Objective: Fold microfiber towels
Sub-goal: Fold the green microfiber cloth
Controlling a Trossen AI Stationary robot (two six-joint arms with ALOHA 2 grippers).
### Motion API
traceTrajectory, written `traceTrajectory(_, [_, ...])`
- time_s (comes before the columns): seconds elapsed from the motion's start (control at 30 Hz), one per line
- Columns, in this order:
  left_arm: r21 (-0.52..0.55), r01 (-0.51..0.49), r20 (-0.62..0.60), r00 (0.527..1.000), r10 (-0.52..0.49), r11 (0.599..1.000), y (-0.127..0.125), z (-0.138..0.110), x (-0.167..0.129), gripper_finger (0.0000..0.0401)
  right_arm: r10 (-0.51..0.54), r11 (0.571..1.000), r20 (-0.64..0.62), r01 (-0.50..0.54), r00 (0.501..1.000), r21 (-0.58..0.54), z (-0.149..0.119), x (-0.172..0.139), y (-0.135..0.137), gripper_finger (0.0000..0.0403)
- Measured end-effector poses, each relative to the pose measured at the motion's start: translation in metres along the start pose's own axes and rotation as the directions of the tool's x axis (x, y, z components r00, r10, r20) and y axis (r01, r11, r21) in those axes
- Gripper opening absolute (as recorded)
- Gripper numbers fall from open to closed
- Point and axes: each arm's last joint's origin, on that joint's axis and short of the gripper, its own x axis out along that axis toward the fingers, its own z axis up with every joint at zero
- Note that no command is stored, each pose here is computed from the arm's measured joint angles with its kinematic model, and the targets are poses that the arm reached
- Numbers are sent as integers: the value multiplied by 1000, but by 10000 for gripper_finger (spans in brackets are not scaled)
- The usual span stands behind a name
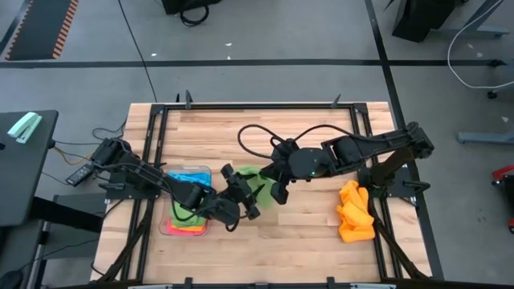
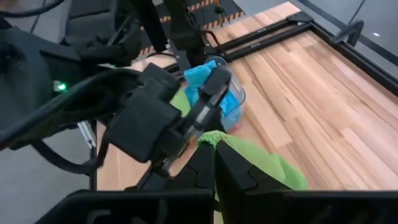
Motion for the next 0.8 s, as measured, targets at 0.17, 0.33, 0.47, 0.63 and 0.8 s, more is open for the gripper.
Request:
traceTrajectory(0.17, [50, 30, -10, 1000, -29, 998, -3, -2, -5, 104, -10, 999, -21, 9, 1000, -42, -2, 0, -1, 6])
traceTrajectory(0.33, [152, 154, -28, 988, -152, 976, -13, -3, -30, 15, 10, 981, -142, -37, 990, -190, -10, -9, -6, 6])
traceTrajectory(0.47, [155, 389, -99, 921, -378, 908, -19, -1, -55, 28, -29, 946, -319, -77, 947, -315, -27, -15, -11, 6])
traceTrajectory(0.63, [123, 467, -216, 874, -436, 876, -22, -14, -61, 13, -60, 921, -434, -118, 899, -372, -60, -4, -4, 6])
traceTrajectory(0.8, [80, 423, -316, 870, -379, 903, -22, -31, -47, 17, -84, 894, -503, -158, 860, -420, -99, 7, 2, 6])
